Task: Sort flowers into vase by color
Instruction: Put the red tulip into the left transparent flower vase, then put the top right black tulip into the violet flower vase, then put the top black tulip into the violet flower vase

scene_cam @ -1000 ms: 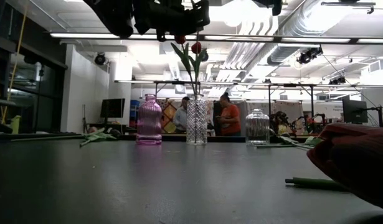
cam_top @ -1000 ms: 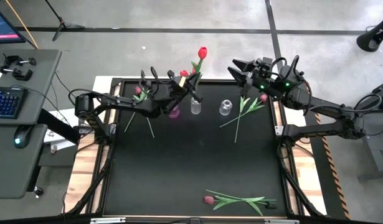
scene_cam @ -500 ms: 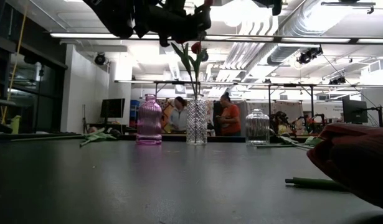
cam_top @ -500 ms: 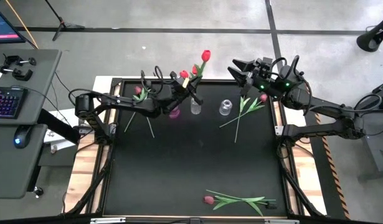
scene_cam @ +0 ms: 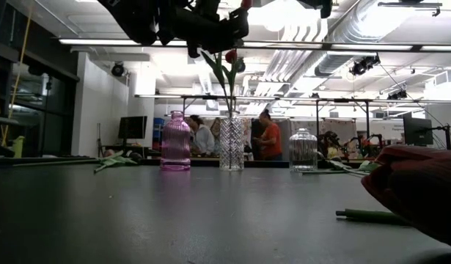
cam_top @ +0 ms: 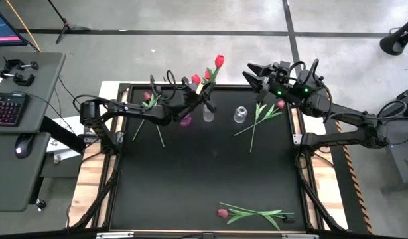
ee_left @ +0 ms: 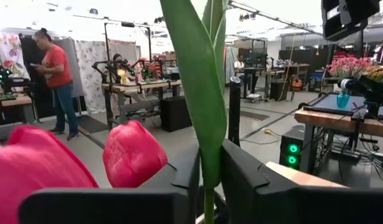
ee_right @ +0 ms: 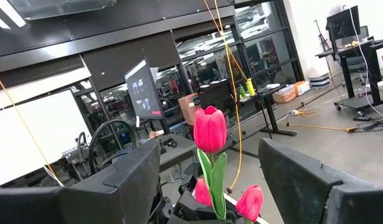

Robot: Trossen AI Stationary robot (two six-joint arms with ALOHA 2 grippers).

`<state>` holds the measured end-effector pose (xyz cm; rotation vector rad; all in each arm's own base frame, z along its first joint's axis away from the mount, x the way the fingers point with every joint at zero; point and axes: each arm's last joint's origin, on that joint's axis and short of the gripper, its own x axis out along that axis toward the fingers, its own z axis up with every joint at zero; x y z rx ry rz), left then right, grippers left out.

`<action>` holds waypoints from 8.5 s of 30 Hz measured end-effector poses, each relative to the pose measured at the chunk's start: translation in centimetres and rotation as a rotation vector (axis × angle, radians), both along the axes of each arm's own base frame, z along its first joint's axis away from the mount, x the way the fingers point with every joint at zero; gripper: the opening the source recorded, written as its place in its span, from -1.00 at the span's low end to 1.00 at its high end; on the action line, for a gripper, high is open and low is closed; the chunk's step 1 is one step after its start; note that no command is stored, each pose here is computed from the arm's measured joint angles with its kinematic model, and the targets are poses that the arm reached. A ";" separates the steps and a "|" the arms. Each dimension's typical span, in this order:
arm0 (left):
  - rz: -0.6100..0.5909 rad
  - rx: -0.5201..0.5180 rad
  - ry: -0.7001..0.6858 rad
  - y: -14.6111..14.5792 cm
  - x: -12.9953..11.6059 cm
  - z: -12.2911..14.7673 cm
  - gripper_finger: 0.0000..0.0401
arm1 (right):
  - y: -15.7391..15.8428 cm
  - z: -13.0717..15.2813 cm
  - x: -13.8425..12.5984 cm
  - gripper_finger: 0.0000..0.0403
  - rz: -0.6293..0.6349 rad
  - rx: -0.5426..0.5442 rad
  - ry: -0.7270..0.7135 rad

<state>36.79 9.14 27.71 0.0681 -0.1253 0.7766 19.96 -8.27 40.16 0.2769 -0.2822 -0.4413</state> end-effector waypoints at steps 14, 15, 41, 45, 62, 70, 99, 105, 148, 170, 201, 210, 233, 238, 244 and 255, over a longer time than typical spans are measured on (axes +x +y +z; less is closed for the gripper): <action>-0.066 -0.029 0.059 -0.9 0.3 -0.6 -0.24 | 0.0 0.0 0.0 0.30 0.000 0.000 0.000; -0.069 -0.032 0.055 -1.0 0.2 -0.4 -0.22 | 0.0 0.0 0.0 0.30 0.000 0.000 0.000; -0.299 -0.237 -0.085 -4.8 -13.3 11.8 -0.16 | -0.1 -16.6 -3.7 0.30 -0.534 0.944 0.662; -0.301 -0.231 -0.129 -4.9 -14.1 12.5 -0.16 | -2.0 -20.4 -4.0 0.30 -0.530 1.078 0.553; -0.305 -0.254 -0.142 -5.1 -14.1 12.5 -0.16 | -8.0 -25.1 -2.6 0.29 -0.645 1.154 0.803; -0.283 -0.267 -0.097 -5.0 -14.1 12.1 -0.16 | -8.4 -26.3 -2.2 -0.16 -0.627 1.127 0.884; -0.113 -0.103 -0.130 -5.2 -18.7 14.7 -0.16 | -1.4 -6.9 -4.4 -1.00 -0.126 0.228 -0.032; -0.112 -0.106 -0.114 -5.2 -18.3 14.4 -0.16 | 0.7 -6.9 -1.3 -1.00 0.020 0.126 -0.050; -0.171 -0.055 -0.332 -5.8 -22.1 17.1 -0.16 | -1.0 -8.5 23.0 -1.00 0.133 -0.465 0.032; -0.171 -0.057 -0.331 -5.8 -22.1 17.1 -0.16 | -1.8 -10.1 23.6 -1.00 0.089 -0.398 0.025; -0.177 -0.074 -0.348 -5.8 -22.1 17.1 -0.16 | -1.8 -11.5 23.8 -0.06 0.110 -0.205 0.146; -0.176 -0.074 -0.347 -5.8 -22.1 17.1 -0.16 | -1.8 -11.0 23.6 0.14 0.111 -0.193 0.125; 0.065 -0.271 -0.002 -4.5 -19.8 16.1 -0.19 | 0.4 3.8 13.1 0.13 0.072 -0.464 -0.116; 0.286 -0.355 0.268 -2.1 -19.9 17.4 -0.21 | 0.6 5.0 10.8 0.13 0.013 -0.421 -0.015; 0.435 -0.687 0.472 2.9 -20.0 13.8 -0.21 | 0.6 4.5 10.1 0.13 0.021 -0.357 0.108; 0.526 -1.051 0.889 6.8 -19.2 1.9 -0.21 | 0.6 2.5 10.4 0.13 0.071 -0.229 0.270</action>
